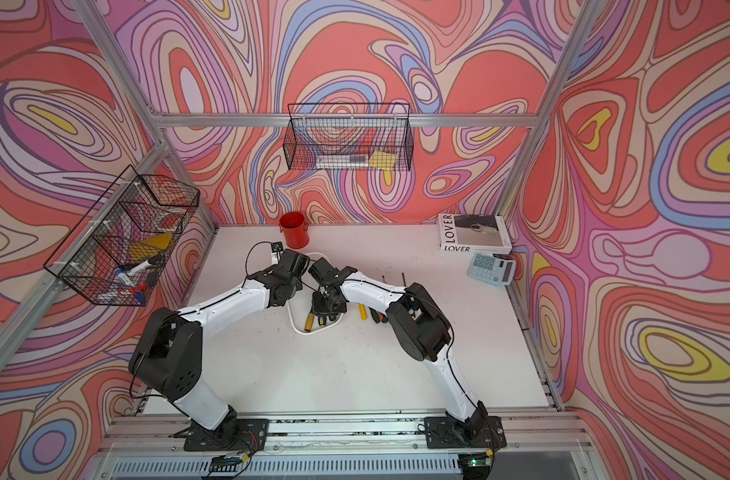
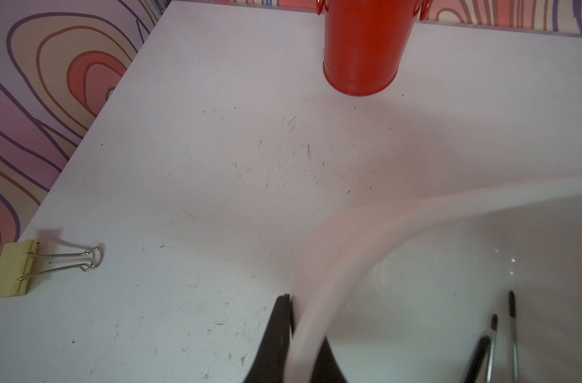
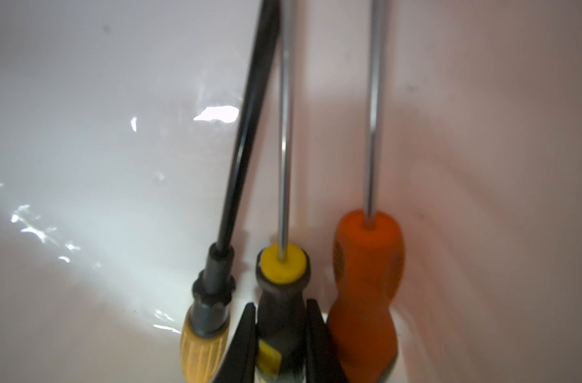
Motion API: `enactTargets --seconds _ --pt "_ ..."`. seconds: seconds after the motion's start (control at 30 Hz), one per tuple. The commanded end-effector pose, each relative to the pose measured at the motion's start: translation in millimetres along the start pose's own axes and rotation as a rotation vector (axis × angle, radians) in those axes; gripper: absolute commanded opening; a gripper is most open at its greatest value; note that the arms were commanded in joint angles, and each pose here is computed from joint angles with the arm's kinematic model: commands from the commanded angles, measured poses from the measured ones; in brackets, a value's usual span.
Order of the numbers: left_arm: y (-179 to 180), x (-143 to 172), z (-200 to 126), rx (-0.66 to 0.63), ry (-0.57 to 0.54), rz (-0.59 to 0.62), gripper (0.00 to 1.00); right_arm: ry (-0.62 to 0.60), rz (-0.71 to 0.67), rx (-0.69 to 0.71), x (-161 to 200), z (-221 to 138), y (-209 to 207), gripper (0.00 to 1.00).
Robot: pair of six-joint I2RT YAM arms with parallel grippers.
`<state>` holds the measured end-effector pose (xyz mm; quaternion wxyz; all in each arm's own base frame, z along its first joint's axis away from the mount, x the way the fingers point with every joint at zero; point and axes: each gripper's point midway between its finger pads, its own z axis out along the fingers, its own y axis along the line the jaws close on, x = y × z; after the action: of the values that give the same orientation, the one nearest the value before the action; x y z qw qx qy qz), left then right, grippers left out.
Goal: Take out the screwdriver from the storage box
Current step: Pick up the screwdriver from the storage box, then place the screwdriver at the center of the board.
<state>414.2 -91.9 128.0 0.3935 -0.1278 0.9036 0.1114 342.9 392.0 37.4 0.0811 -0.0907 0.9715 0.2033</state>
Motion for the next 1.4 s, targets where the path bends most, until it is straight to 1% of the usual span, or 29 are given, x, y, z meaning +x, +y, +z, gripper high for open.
enactTargets --seconds 0.0,0.1,0.23,0.33,0.53,0.67,0.83,0.93,1.0,1.37 --pt "-1.2 -1.8 -2.4 -0.008 0.000 0.030 0.00 0.054 0.009 0.099 20.3 22.2 -30.2 0.00" --pt "-0.3 -2.2 -2.6 -0.012 -0.003 0.033 0.00 -0.003 -0.006 0.068 10.3 5.3 -20.6 0.00" --pt "-0.7 -1.2 -1.3 -0.014 0.000 0.031 0.00 -0.107 -0.048 0.019 -6.9 -29.4 -2.7 0.00" --pt "-2.4 -1.5 -0.4 -0.011 0.002 0.028 0.00 -0.170 -0.069 0.012 -17.3 -55.5 4.3 0.00" --pt "-3.5 -1.2 0.8 -0.010 0.005 0.029 0.00 -0.264 -0.107 0.000 -29.7 -96.3 12.9 0.00" --pt "-2.5 -1.9 0.4 -0.014 0.003 0.033 0.00 -0.287 -0.098 0.034 -35.8 -116.3 2.6 0.00" --pt "-0.8 -2.1 -0.4 -0.018 0.001 0.035 0.00 -0.281 -0.052 0.121 -37.1 -131.2 -35.4 0.00" --pt "-1.5 -1.9 -0.4 -0.017 0.001 0.037 0.00 -0.265 -0.036 0.150 -35.4 -131.8 -56.5 0.00" --pt "-2.2 -2.2 0.2 -0.016 0.002 0.035 0.00 -0.214 -0.035 0.178 -30.4 -121.5 -69.4 0.00" --pt "1.0 -6.4 -3.5 -0.025 -0.006 0.048 0.00 -0.055 -0.052 0.279 -12.7 -72.4 -97.1 0.00"
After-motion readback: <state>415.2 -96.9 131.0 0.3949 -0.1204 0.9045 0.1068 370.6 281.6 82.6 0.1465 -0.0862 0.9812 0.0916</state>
